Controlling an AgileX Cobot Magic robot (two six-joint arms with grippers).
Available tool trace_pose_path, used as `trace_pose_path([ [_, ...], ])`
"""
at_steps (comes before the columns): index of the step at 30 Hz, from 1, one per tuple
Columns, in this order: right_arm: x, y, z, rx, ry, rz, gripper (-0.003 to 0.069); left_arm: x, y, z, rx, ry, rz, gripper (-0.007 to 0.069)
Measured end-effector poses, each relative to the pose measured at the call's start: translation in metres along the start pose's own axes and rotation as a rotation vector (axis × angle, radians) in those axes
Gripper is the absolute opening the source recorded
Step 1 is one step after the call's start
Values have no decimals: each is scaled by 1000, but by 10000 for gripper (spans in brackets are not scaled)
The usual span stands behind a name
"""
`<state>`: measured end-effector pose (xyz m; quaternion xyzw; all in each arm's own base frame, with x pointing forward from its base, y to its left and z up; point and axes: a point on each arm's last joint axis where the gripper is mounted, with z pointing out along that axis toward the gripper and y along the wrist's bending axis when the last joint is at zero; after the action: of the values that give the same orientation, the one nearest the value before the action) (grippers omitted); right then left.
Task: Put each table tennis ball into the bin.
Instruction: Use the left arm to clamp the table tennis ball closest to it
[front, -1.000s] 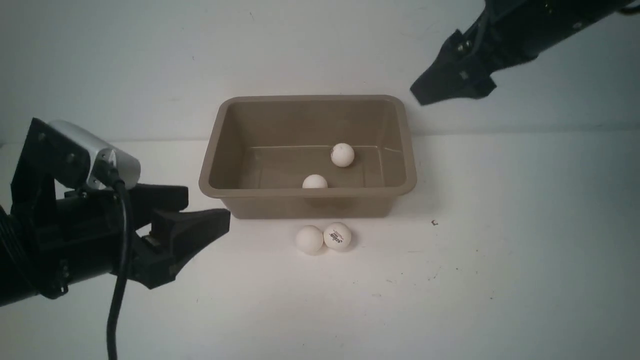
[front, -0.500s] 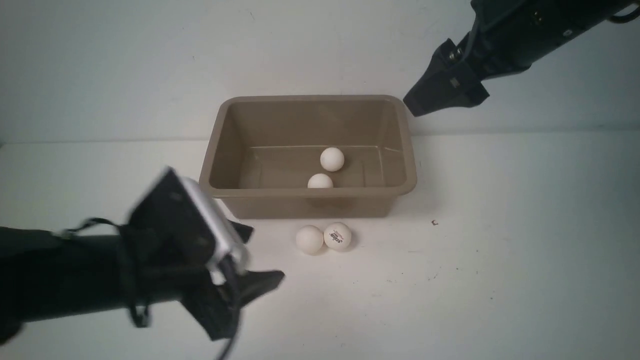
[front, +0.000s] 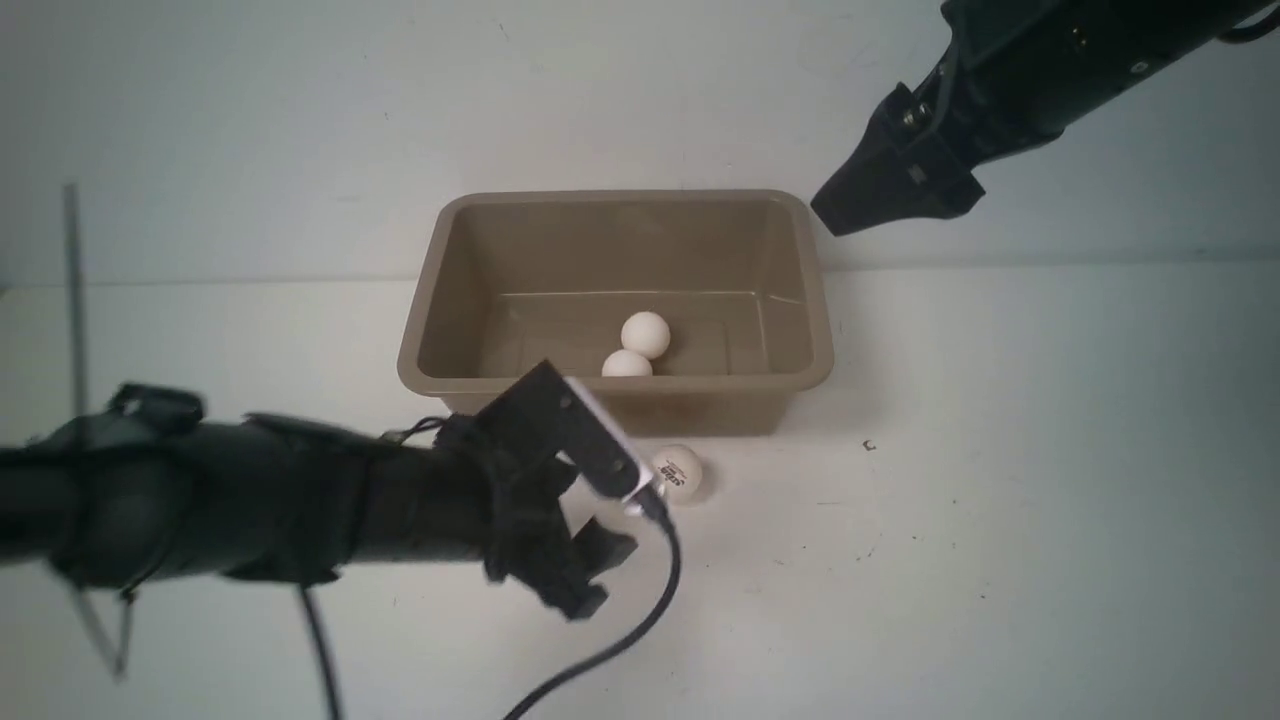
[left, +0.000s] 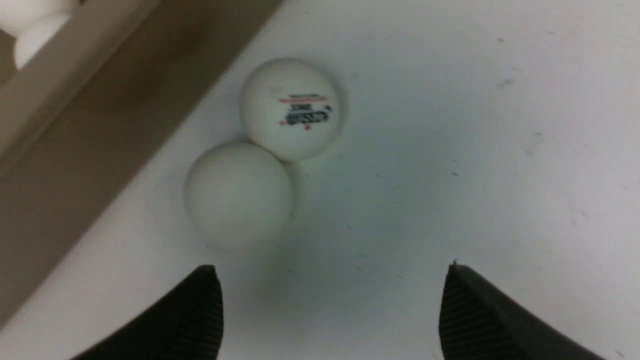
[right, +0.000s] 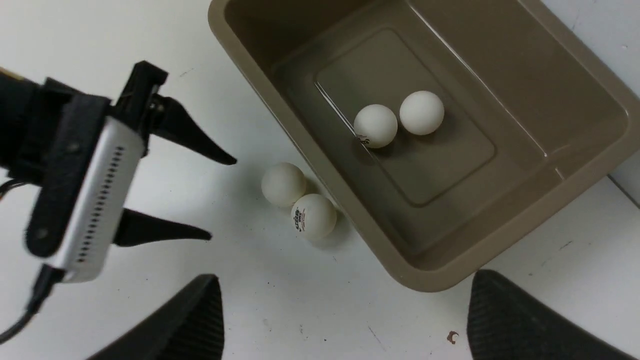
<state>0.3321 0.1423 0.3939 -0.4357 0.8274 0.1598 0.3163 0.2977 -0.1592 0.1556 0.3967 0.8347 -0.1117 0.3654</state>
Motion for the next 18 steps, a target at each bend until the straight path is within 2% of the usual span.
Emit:
trace_pose_path([
  [6,0,0,0,0,0,-1,591,-6,14,30,-37,25,-100,509],
  [14,0,0,0,0,-1,-1,591,-10,19,51,-21,23,-120,498],
  [17,0,0,0,0,-1,-1,589,-6,20,58,-40,48,-146,430],
  [18,0,0,0,0,-1,-1,589,-3,21,59,-60,65,-155,365],
])
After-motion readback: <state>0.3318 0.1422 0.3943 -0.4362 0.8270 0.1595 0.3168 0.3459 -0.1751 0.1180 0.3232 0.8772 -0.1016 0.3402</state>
